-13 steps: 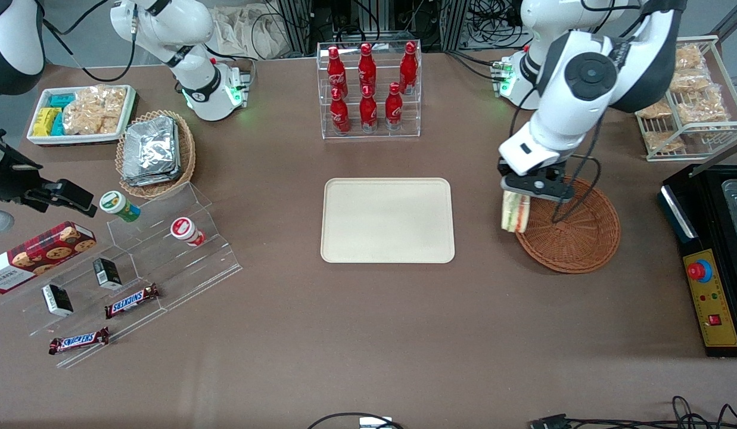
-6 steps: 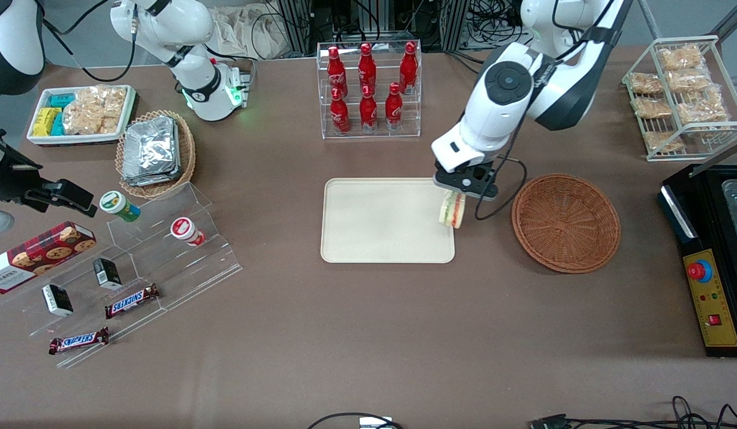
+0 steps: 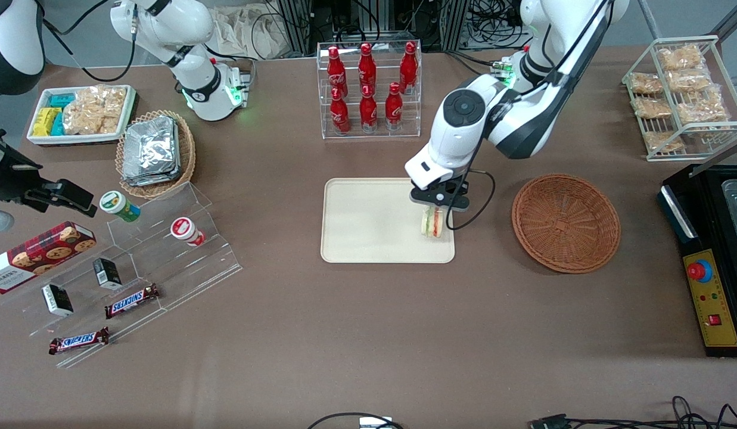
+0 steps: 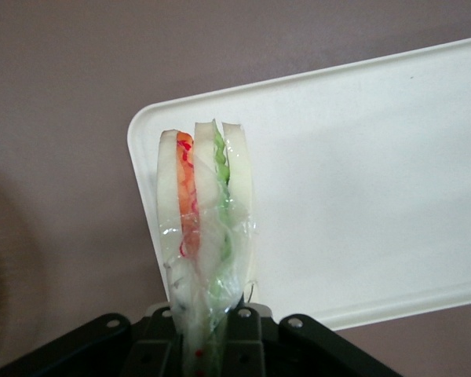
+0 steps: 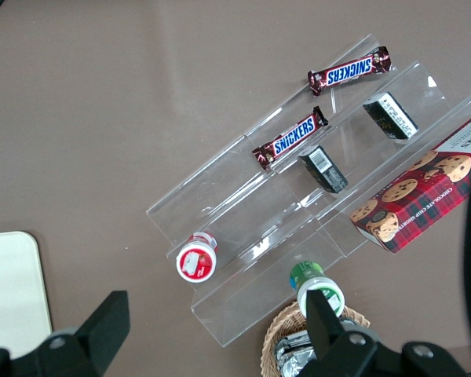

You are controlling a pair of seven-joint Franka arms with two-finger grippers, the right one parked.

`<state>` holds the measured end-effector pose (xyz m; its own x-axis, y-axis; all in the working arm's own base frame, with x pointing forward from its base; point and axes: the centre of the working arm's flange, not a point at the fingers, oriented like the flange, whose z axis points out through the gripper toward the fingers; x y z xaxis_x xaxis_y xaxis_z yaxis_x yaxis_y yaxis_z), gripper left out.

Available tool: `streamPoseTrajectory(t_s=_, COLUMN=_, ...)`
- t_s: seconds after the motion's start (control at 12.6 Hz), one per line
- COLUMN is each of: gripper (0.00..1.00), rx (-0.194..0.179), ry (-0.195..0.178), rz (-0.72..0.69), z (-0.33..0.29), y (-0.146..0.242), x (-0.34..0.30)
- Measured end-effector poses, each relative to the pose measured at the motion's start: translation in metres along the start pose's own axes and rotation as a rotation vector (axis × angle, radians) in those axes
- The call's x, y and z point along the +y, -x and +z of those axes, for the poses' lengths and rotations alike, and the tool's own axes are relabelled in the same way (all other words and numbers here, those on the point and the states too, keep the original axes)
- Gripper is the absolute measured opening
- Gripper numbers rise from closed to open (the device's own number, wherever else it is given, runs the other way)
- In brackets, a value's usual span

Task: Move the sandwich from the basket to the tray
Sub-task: 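Carry the held sandwich over the cream tray with the left gripper, then lower the sandwich onto the tray and open the left gripper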

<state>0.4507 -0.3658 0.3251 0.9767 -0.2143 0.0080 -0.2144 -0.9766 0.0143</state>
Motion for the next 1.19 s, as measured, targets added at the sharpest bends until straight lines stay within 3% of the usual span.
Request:
streamPoseTrajectory(t_s=0.55, gripper=0.18, rx=-0.043, ry=-0.05, rz=0.002, z=0.068, y=0.011, x=0.021)
streamPoseTrajectory(t_s=1.19, gripper=0.15, rx=-0.07, ry=-0.061, rz=-0.014, z=0.098, y=0.018, x=0.027)
